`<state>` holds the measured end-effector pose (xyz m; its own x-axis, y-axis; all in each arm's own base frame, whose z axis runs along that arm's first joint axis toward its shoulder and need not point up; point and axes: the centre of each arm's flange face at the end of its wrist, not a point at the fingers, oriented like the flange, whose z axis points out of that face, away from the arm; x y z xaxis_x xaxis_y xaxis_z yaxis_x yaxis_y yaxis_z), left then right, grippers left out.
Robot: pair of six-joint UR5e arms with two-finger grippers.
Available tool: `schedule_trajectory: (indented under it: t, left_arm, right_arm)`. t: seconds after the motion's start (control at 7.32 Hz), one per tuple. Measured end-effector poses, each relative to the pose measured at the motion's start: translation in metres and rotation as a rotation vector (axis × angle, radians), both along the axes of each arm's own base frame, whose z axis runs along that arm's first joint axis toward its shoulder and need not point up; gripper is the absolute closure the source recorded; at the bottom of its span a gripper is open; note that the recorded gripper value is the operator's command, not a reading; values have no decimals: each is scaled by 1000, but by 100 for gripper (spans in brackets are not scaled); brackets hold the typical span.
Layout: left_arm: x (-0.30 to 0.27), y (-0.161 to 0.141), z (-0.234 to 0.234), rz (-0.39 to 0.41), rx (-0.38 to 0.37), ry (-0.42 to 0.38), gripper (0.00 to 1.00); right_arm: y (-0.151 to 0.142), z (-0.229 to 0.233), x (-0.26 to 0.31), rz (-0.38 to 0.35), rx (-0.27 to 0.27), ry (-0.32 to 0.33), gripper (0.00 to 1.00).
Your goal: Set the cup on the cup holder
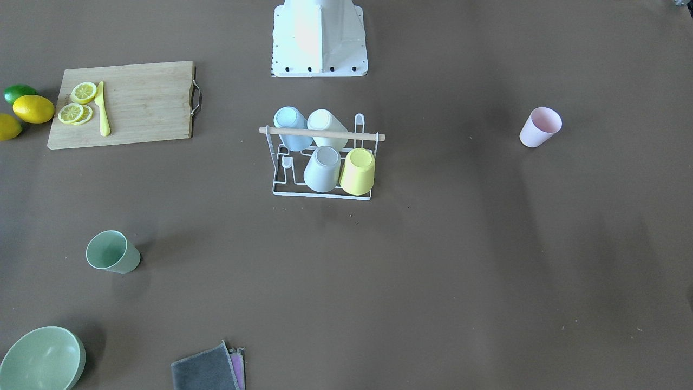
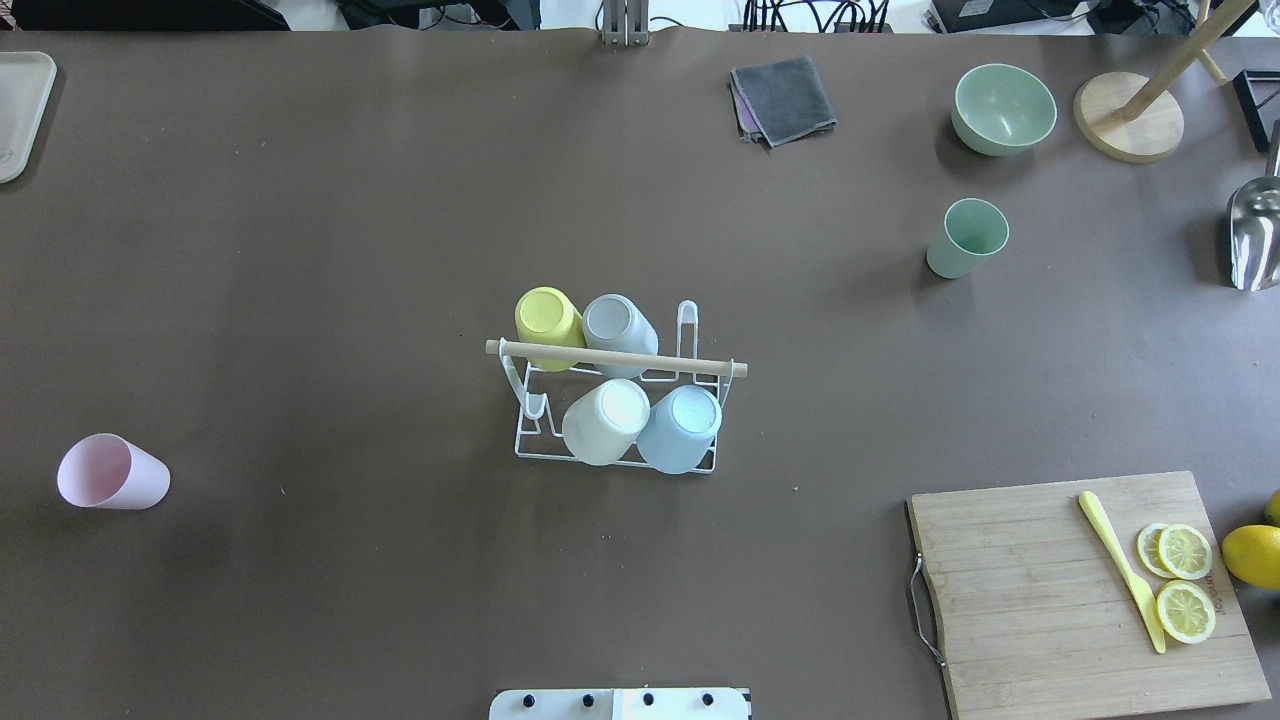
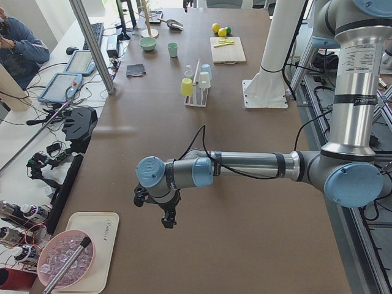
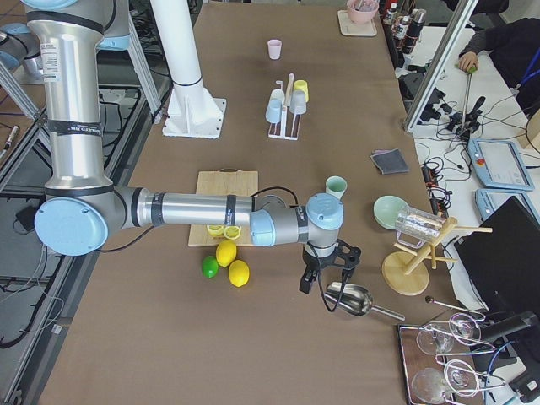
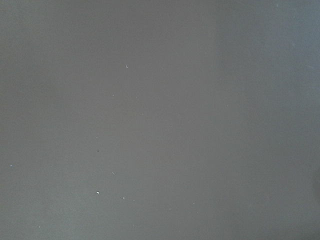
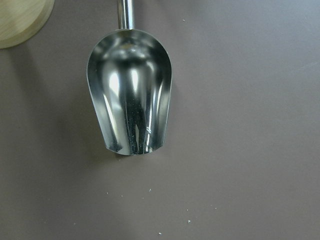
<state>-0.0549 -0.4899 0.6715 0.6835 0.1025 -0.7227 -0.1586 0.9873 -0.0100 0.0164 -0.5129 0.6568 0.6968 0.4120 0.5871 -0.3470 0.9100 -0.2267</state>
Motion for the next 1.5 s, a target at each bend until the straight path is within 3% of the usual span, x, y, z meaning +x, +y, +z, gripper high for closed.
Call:
schedule_trajectory:
  t: [1.5]
  left_arm:
    - [1, 0, 18, -2, 19, 11, 2]
  right_arm:
    - [-3, -3, -8, -13, 4, 2, 0]
